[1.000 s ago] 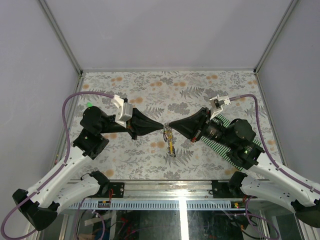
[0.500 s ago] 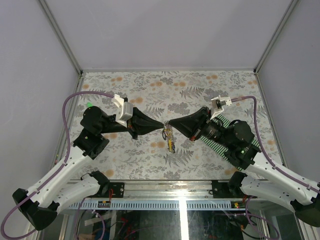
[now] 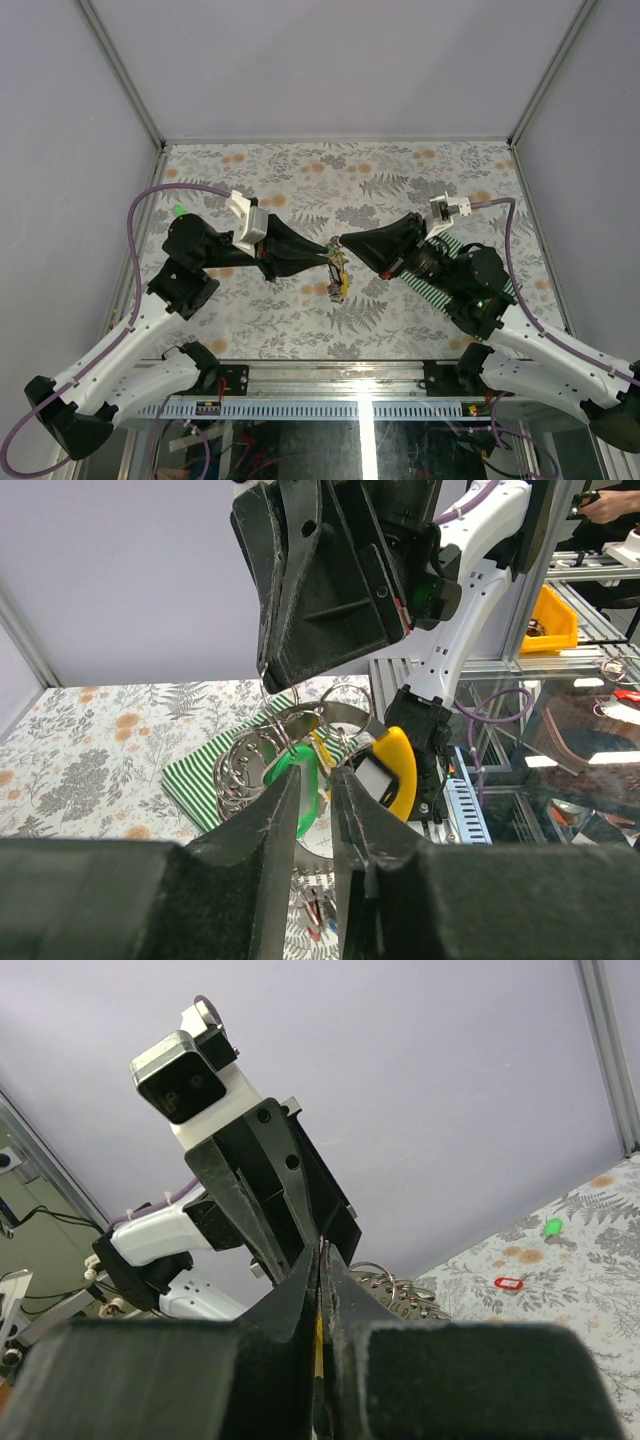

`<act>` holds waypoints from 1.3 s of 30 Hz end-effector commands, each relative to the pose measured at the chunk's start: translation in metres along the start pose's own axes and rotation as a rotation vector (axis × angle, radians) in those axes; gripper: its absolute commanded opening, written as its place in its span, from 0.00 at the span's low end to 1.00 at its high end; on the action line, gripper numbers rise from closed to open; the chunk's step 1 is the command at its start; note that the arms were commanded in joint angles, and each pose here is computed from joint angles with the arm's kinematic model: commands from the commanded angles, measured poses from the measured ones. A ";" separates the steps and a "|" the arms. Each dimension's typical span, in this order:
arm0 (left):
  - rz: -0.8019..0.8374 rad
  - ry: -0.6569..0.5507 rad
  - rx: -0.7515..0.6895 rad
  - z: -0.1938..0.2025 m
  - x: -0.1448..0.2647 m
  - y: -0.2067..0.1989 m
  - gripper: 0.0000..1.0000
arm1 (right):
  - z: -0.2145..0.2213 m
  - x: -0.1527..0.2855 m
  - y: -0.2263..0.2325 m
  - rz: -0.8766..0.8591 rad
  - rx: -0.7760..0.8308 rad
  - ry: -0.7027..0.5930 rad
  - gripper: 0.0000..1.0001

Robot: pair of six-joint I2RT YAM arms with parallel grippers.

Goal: Put the keys on the keyring
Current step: Insert the key onto the keyring.

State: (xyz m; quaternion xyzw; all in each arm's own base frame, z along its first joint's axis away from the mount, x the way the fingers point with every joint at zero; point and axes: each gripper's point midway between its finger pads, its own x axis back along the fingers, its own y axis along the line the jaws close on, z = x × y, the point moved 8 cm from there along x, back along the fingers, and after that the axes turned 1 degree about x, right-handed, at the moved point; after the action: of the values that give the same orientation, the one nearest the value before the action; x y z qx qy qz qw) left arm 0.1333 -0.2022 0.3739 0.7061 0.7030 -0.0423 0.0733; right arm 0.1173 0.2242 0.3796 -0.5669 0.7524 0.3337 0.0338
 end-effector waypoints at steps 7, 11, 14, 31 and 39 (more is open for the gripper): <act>-0.064 -0.115 -0.053 -0.022 0.005 -0.008 0.23 | -0.022 0.011 0.019 -0.135 0.217 -0.125 0.00; -0.096 -0.162 -0.048 -0.028 0.008 -0.009 0.34 | -0.022 0.015 0.022 -0.180 0.302 -0.106 0.00; -0.089 -0.192 -0.035 -0.030 0.006 -0.009 0.38 | -0.022 0.016 0.025 -0.213 0.363 -0.084 0.00; 0.068 -0.209 0.047 -0.018 -0.014 -0.018 0.42 | -0.029 0.012 0.029 -0.252 0.499 -0.051 0.00; 0.038 -0.192 0.061 -0.011 -0.018 -0.015 0.42 | -0.030 0.011 0.031 -0.269 0.505 -0.053 0.00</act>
State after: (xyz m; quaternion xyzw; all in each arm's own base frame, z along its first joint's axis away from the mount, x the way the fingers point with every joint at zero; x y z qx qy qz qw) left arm 0.1169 -0.2171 0.3856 0.7208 0.6726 -0.1326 0.1025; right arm 0.1048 0.2110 0.3753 -0.6244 0.7511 0.1392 0.1628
